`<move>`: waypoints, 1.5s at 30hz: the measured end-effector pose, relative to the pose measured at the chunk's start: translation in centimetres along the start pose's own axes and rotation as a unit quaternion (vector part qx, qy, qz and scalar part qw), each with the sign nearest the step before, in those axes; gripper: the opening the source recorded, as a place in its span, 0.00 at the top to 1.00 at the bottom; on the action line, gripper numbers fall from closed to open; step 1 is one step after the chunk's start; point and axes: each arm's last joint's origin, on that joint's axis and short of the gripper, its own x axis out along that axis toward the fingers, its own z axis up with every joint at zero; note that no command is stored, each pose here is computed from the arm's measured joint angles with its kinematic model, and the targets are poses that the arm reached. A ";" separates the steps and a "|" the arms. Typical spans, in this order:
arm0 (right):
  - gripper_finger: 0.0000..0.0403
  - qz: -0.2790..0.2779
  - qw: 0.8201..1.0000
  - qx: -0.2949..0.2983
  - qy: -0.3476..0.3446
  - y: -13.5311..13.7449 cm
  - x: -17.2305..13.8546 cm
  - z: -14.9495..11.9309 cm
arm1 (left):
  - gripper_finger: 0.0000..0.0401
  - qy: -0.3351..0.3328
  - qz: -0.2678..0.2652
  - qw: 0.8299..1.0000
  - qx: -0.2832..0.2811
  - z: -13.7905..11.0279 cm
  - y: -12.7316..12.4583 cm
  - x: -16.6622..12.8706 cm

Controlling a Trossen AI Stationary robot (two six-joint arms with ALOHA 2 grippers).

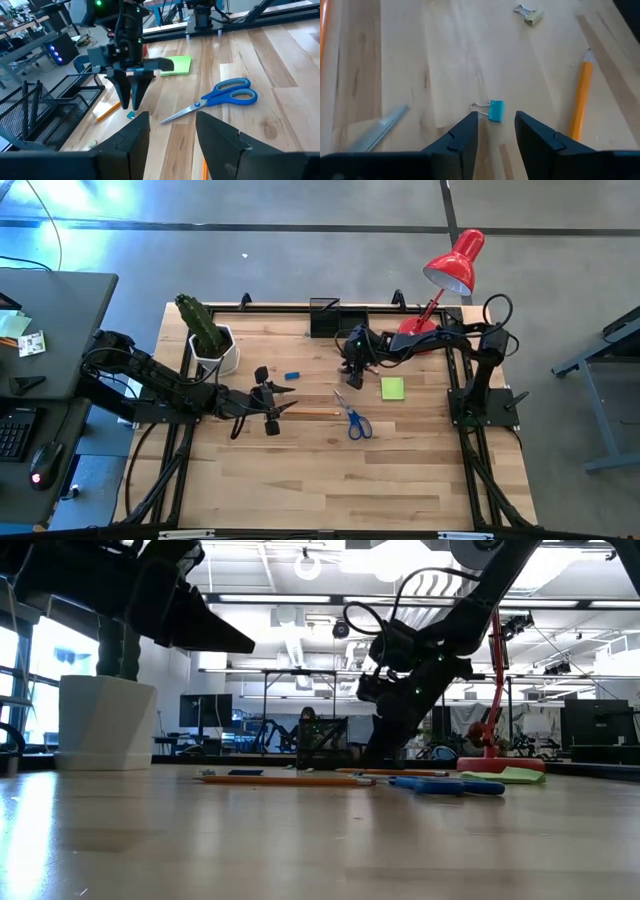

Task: Pick and place office supplies into organizer
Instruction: Put the middle blue binder clip into the bottom left section of the desk organizer

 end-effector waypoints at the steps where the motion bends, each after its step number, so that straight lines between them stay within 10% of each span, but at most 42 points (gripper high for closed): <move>1: 0.69 0.001 1.000 0.000 0.000 0.0 0.0 0.0 | 0.63 0.001 0.000 1.000 0.001 0.0 0.0 0.0; 25: 0.69 0.074 0.997 0.019 -0.001 2.9 1.2 0.0 | 0.63 0.002 0.000 1.000 -0.004 0.0 0.0 0.0; 45: 0.69 -0.031 0.998 -0.041 -0.028 4.7 1.7 0.6 | 0.63 0.002 0.000 1.000 -0.006 0.0 0.0 0.0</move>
